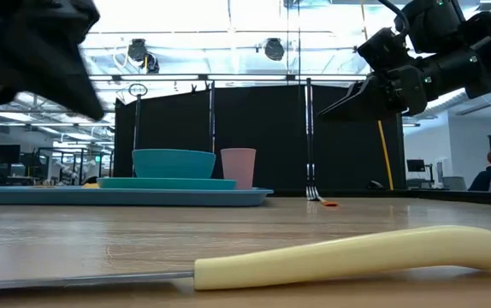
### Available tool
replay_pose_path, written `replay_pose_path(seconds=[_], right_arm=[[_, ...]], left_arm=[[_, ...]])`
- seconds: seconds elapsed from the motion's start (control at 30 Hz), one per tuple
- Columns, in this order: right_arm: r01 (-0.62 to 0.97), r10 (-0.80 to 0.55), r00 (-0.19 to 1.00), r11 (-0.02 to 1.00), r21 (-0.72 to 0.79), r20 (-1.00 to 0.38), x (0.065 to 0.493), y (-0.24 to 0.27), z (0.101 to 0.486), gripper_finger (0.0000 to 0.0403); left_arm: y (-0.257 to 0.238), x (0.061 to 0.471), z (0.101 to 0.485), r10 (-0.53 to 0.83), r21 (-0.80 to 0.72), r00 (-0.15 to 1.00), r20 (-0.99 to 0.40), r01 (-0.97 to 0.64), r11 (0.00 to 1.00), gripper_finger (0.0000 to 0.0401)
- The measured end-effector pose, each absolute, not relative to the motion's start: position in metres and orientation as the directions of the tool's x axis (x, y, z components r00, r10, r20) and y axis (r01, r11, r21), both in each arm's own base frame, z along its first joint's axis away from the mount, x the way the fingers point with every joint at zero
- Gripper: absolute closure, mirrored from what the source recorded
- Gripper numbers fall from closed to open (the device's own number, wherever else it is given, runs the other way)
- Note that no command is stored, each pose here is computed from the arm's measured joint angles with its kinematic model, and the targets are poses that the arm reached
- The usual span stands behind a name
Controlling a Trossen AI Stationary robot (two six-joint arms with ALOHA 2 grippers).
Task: Set up tray
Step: Put the orange fork on the yellow napkin on the blue serving tray
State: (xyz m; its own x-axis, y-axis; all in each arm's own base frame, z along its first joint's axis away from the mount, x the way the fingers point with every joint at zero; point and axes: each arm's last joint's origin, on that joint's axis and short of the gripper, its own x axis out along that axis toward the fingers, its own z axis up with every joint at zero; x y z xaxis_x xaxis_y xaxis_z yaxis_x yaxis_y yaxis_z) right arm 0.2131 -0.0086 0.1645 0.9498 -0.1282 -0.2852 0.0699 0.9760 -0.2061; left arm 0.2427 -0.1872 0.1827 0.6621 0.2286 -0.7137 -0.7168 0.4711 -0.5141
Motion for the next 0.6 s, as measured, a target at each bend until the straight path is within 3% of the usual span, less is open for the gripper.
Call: replay_pose_path(seconds=[0.37,0.6], right_arm=[[0.077,-0.129,0.950,0.979,-0.187,-0.284,0.213,-0.009,0.165,0.0259],[0.075,-0.129,0.948,0.980,-0.187,-0.292,0.213,-0.009,0.164,0.0259]], left_arm=[[-0.156,0.270,0.189,0.321,-0.501,0.689,-0.650,-0.706,0.500,0.0385],[-0.135,0.295,0.196,0.271,-0.471,0.736,-0.620,-0.625,0.623,0.0385]])
